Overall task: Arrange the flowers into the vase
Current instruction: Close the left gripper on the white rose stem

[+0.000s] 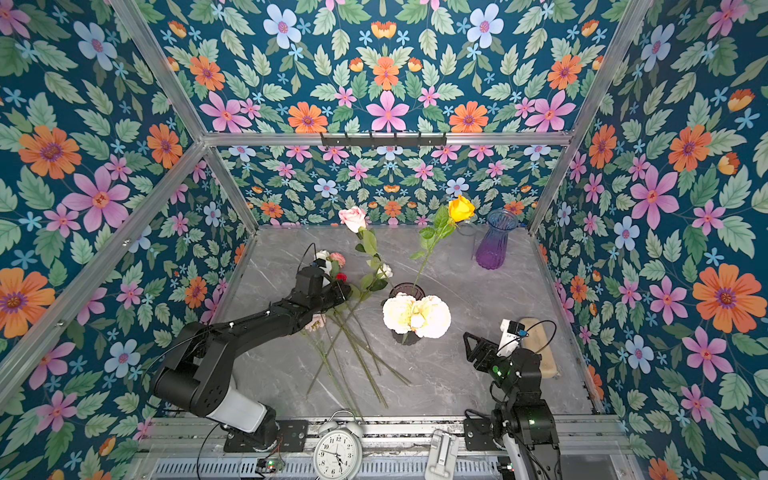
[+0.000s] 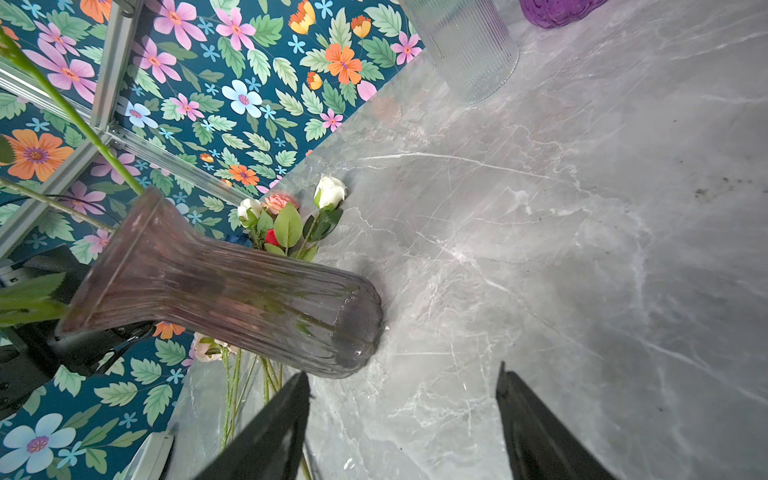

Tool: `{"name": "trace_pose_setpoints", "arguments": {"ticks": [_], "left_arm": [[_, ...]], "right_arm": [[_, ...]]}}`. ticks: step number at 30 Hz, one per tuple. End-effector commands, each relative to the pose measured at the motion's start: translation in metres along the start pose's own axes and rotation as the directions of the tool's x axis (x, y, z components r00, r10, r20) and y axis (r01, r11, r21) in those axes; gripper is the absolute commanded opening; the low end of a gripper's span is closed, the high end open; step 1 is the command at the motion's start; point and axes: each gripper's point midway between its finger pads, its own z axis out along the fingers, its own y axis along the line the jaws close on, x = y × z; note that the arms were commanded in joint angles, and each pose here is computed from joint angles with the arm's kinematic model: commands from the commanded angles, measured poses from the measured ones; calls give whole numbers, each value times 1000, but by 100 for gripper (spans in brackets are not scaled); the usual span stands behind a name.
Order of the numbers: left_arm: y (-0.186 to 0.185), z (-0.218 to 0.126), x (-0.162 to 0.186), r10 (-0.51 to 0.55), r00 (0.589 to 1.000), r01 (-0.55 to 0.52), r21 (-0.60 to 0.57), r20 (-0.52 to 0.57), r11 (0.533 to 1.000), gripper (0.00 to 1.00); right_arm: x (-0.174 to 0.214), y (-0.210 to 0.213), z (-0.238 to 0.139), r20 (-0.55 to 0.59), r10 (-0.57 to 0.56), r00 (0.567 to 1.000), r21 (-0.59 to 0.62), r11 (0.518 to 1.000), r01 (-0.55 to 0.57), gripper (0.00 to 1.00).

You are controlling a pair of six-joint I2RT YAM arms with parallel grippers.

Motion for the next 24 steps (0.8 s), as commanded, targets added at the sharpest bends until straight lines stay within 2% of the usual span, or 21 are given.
{"name": "trace_pose_setpoints", "arguments": {"ticks": [1,7,14,18,24], "left_arm": [[-6,-1,-3,-2,1000,2,29,7,1000,0],[3,3,12,6,999,-5,13,-43,1000,10],[31,1,28,51,995,-59,-98,-85,993,20],[39,-2,34,65,994,-76,-122,-92,990,26],[43,0,42,68,990,-82,-117,-120,990,27]], "right_arm": [[-3,3,0,14,-1,1000,-9,1000,1,73],[-4,3,-2,17,-2,1000,-12,1000,2,73],[-3,4,-2,16,-3,1000,-13,1000,3,73],[-4,4,-2,19,-4,1000,-14,1000,4,73],[-3,4,-2,17,-3,1000,-14,1000,3,73]]}}
